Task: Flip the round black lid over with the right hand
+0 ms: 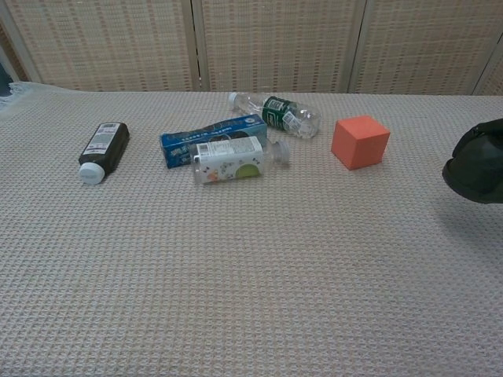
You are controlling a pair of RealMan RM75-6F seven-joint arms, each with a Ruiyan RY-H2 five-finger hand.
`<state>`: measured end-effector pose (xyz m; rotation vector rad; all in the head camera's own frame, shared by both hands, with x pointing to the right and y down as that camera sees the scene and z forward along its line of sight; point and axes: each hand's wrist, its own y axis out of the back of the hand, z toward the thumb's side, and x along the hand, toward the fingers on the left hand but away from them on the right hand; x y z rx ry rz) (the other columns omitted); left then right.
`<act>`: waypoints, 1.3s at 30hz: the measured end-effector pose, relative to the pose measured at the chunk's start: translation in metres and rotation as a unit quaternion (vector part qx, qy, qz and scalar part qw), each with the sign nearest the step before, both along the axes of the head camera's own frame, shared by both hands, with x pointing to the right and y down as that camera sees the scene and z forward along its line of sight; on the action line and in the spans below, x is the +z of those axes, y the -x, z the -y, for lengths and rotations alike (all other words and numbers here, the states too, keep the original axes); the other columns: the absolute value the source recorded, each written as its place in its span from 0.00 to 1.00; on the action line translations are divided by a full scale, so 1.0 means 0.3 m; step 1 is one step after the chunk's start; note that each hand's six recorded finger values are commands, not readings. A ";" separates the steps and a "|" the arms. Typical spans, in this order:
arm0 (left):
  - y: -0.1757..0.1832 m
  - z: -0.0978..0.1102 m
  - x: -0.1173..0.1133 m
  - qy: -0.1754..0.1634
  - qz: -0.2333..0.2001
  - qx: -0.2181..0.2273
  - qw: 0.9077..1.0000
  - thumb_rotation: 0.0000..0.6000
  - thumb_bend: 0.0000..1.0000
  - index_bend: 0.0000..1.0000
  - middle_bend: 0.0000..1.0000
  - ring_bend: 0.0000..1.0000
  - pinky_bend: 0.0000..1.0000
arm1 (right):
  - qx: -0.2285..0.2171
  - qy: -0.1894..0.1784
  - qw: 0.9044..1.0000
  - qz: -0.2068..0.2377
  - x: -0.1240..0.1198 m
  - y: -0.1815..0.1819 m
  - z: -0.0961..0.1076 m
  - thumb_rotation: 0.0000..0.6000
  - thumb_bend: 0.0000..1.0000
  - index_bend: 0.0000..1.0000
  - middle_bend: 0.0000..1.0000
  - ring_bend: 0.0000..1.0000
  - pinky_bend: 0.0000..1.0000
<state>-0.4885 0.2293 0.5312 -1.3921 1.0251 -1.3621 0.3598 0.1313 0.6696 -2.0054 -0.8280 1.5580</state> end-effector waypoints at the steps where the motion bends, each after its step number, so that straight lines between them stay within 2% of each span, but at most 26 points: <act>1: 0.000 0.000 0.000 0.000 0.000 0.000 1.000 1.00 0.54 0.56 0.34 0.28 0.56 | -0.005 0.005 1.000 -0.007 0.008 0.002 -0.005 1.00 0.38 0.63 0.52 0.62 0.76; 6: 0.000 0.000 0.000 0.000 0.000 0.001 1.000 1.00 0.54 0.56 0.34 0.28 0.56 | -0.027 0.016 0.999 -0.033 0.045 0.008 -0.027 1.00 0.38 0.61 0.52 0.60 0.74; 11: 0.003 0.001 -0.002 -0.001 -0.001 -0.001 1.000 1.00 0.54 0.56 0.34 0.28 0.56 | -0.052 0.016 0.997 -0.061 0.107 0.029 -0.056 1.00 0.38 0.60 0.52 0.59 0.74; 18: 0.011 0.004 -0.012 -0.006 -0.005 -0.006 1.000 1.00 0.54 0.56 0.34 0.28 0.56 | -0.071 0.011 0.993 -0.089 0.147 0.026 -0.073 1.00 0.38 0.56 0.52 0.55 0.71; 20: 0.012 0.003 -0.013 -0.006 -0.006 -0.006 1.000 1.00 0.54 0.56 0.34 0.28 0.56 | -0.072 0.013 0.993 -0.092 0.153 0.026 -0.077 1.00 0.38 0.53 0.49 0.50 0.66; 27: 0.010 0.003 -0.008 -0.003 -0.004 -0.004 1.000 1.00 0.54 0.56 0.35 0.28 0.56 | -0.075 0.021 0.993 -0.091 0.149 0.023 -0.078 1.00 0.37 0.28 0.21 0.08 0.36; 31: 0.010 0.003 -0.007 -0.002 -0.003 -0.005 1.000 1.00 0.54 0.56 0.35 0.28 0.56 | -0.070 0.021 0.993 -0.088 0.138 0.016 -0.070 1.00 0.37 0.22 0.14 0.00 0.29; 39: 0.005 0.001 -0.003 -0.001 -0.001 -0.002 1.000 1.00 0.54 0.56 0.35 0.28 0.56 | -0.064 0.022 0.993 -0.093 0.123 -0.006 -0.065 1.00 0.36 0.14 0.06 0.00 0.21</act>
